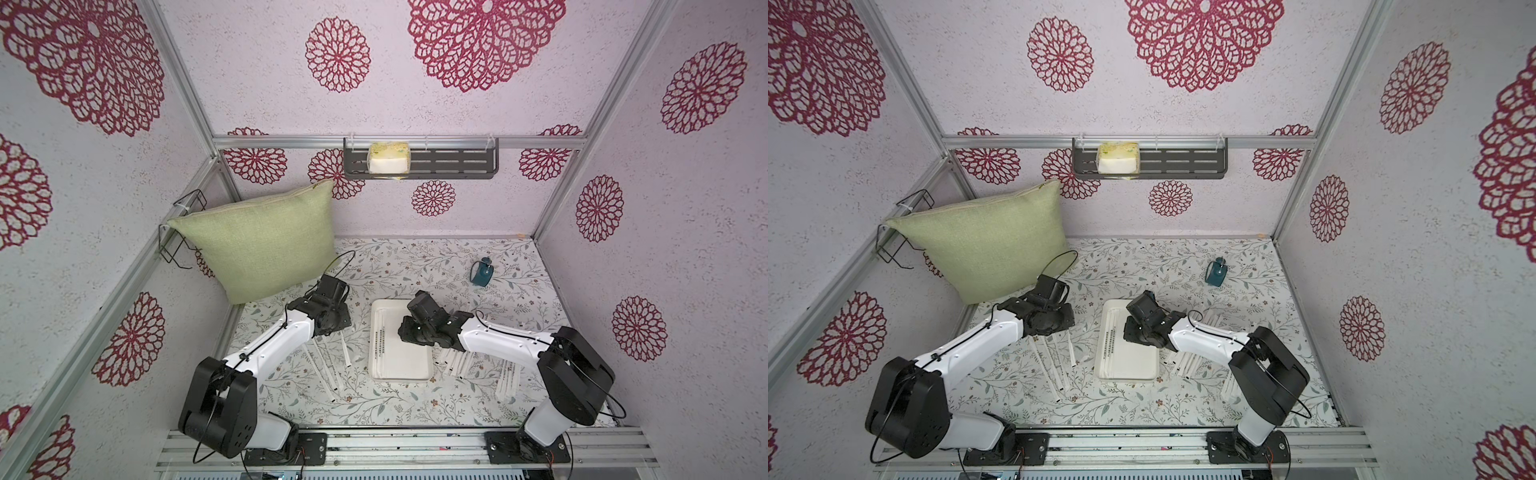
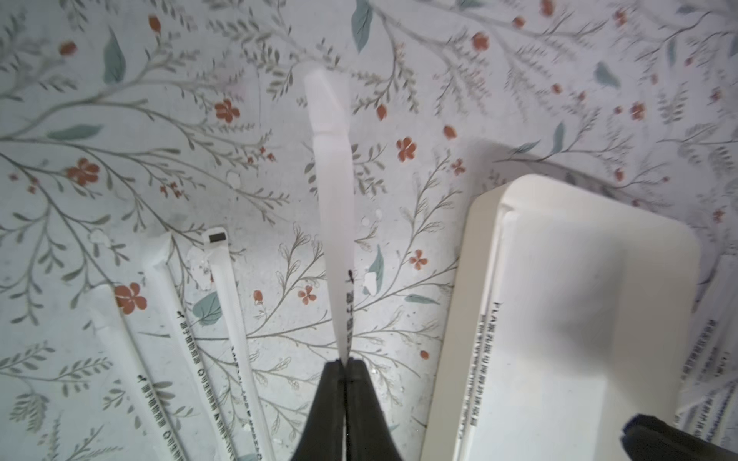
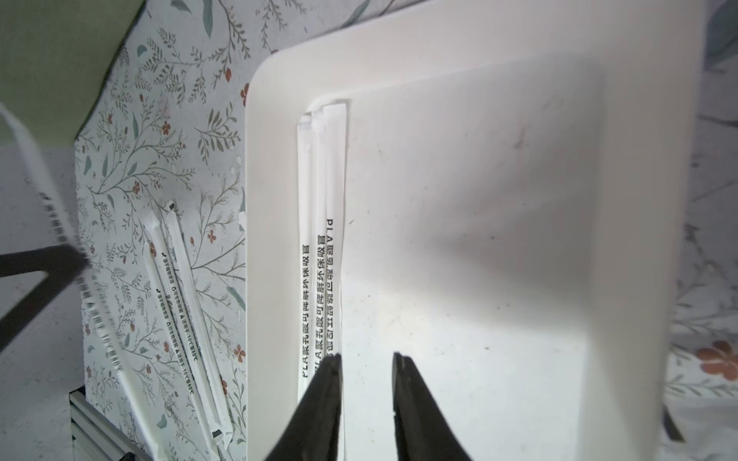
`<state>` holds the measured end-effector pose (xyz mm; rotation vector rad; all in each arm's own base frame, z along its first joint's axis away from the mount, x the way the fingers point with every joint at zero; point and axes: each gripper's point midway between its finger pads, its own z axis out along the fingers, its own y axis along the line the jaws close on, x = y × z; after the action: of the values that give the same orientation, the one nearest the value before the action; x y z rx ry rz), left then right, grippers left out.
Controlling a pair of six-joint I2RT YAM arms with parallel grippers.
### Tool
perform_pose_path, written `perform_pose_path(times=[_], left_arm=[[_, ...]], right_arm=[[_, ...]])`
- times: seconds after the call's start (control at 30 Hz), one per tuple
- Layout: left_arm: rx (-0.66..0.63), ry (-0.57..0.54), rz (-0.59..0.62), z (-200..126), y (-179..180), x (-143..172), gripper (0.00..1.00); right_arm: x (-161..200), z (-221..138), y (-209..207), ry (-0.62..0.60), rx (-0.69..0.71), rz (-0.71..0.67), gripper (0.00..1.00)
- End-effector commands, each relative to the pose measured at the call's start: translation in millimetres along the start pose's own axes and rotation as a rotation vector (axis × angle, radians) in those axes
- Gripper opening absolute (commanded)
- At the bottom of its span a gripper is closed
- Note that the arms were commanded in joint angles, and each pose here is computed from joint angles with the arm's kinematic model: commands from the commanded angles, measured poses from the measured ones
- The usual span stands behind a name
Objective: Put the straws into the storage box
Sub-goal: Pick up the straw from the center of the board, then place the straw in the storage box.
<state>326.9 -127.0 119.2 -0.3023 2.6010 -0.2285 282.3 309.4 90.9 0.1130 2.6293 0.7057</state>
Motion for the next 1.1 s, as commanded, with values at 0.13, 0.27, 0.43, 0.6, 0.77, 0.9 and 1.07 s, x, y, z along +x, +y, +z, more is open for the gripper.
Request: perform_pose_path(times=[0.13,0.27,0.43,0.6,0.77,0.9,1.07], left_arm=[[0.177,0.054,0.114,8.5,-103.6,22.4,0.06],[0.195,0.107,0.138,39.4,-131.4,41.0,0.06],[0.139,0.168,0.169,71.0,-129.9,63.9,0.06],[0.112,0.191,0.19,85.5,-125.8,72.4,0.06],[0.076,0.194,0.222,89.2,-120.2,73.0,0.1],[0.053,0.195,0.236,89.8,-116.6,71.4,0.15],[0.049,0.2,0.234,90.9,-115.9,71.8,0.16]], right_arm=[[-43.7,-32.7,-32.1,-0.13,0.026,0.05,0.28],[-57.2,-47.0,-50.5,-0.17,0.052,0.064,0.28],[-55.2,-49.7,-56.0,-0.168,0.053,0.072,0.27],[-49.2,-44.6,-58.3,-0.153,0.042,0.086,0.27],[-49.2,-44.2,-57.3,-0.152,0.037,0.083,0.27],[-48.3,-43.1,-57.4,-0.15,0.037,0.082,0.26],[-49.3,-44.3,-56.0,-0.154,0.031,0.081,0.26]])
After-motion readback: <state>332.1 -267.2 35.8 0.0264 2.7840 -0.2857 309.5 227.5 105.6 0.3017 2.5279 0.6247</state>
